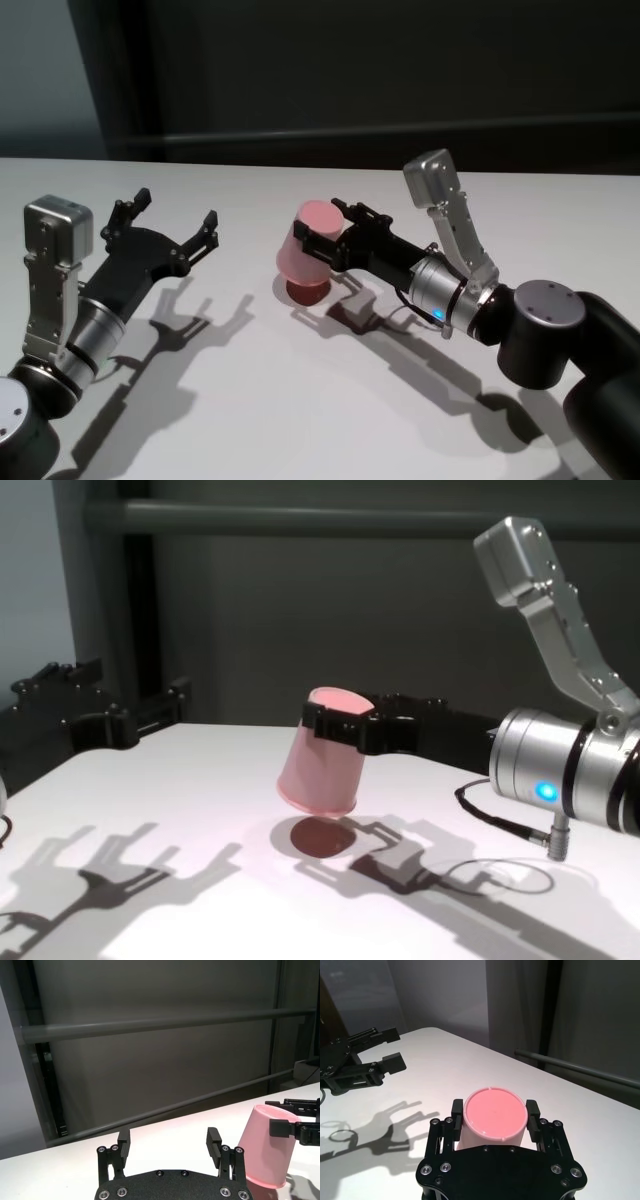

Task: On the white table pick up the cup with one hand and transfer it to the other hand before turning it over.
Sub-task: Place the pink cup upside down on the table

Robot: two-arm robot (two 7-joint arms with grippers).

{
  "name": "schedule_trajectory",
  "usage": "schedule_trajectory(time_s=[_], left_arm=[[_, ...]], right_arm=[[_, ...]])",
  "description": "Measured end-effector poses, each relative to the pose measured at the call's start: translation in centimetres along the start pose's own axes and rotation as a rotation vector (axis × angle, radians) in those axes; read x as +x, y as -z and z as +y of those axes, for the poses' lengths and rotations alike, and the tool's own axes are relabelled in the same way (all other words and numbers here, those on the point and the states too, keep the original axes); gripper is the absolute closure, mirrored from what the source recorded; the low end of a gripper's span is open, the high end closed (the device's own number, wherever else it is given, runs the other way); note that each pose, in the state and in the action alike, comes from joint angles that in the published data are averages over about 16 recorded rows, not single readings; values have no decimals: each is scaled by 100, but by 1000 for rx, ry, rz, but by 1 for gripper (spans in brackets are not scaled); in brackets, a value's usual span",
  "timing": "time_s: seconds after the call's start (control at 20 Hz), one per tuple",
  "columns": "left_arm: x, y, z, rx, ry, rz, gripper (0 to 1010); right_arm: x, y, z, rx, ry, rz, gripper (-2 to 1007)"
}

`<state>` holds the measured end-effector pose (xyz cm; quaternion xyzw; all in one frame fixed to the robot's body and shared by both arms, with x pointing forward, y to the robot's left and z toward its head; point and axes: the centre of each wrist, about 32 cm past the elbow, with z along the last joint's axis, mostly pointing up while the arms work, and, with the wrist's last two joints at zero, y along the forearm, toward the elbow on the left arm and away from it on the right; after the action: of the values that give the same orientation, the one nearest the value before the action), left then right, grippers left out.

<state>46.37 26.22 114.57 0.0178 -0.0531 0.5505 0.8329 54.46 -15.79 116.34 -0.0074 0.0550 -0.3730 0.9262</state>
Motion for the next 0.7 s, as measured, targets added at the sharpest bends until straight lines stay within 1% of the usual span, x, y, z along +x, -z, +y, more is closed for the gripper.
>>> schedule_trajectory(time_s=[0.15,0.35,0.5,0.7], left_arm=[[0,0,0,0,0,0,9],[0,0,0,0,0,0,9],[0,0,0,0,0,0,9],[0,0,0,0,0,0,9]], right_arm=[[8,-14,33,-21,-12,-5,273],[12,-18,77,-45,-24,-10,273],[11,-12,105,-56,-31,-12,272],[2,6,135,-64,-39,-12,254]])
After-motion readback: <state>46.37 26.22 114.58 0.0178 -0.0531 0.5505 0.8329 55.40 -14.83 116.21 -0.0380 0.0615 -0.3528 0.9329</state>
